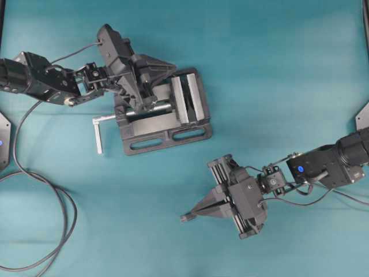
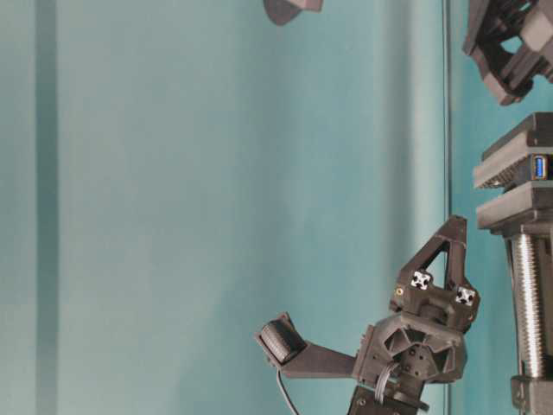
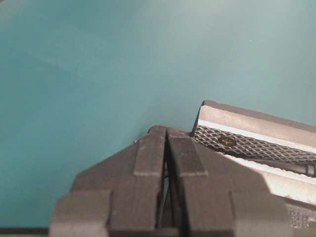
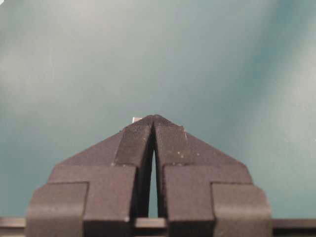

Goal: Insert the USB cable into the fixed female connector.

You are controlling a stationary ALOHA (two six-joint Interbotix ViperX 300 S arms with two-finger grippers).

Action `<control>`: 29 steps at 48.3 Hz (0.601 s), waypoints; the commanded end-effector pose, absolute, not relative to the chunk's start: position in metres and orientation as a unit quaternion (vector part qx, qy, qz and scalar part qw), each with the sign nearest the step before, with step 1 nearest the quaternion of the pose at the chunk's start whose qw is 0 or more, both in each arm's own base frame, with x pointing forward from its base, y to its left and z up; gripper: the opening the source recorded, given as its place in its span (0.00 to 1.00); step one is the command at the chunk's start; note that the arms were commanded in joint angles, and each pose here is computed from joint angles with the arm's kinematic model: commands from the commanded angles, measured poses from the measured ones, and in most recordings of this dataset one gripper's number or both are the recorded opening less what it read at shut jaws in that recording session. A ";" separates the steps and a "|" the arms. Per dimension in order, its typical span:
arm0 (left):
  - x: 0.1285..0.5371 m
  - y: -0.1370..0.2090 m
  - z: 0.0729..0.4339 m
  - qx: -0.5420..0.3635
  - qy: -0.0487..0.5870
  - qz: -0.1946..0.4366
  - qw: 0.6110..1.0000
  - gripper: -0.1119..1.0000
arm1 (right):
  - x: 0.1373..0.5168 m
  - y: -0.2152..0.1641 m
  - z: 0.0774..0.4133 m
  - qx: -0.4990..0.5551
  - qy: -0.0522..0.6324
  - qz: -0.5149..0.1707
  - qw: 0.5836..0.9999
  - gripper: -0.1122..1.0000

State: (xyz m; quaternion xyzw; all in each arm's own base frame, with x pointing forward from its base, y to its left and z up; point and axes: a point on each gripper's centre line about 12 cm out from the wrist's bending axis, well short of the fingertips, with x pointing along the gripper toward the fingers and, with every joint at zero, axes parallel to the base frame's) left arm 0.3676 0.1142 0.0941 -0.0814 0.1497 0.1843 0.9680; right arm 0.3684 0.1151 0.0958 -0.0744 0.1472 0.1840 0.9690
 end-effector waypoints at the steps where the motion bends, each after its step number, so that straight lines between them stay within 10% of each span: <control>1: 0.372 0.108 0.112 -0.068 0.133 0.168 0.974 0.11 | 0.372 0.119 0.105 -0.071 0.132 0.187 0.971 0.10; 29: 0.342 0.065 0.152 -0.058 0.123 0.117 0.984 0.17 | 0.374 0.121 0.110 -0.049 0.117 0.187 0.974 0.09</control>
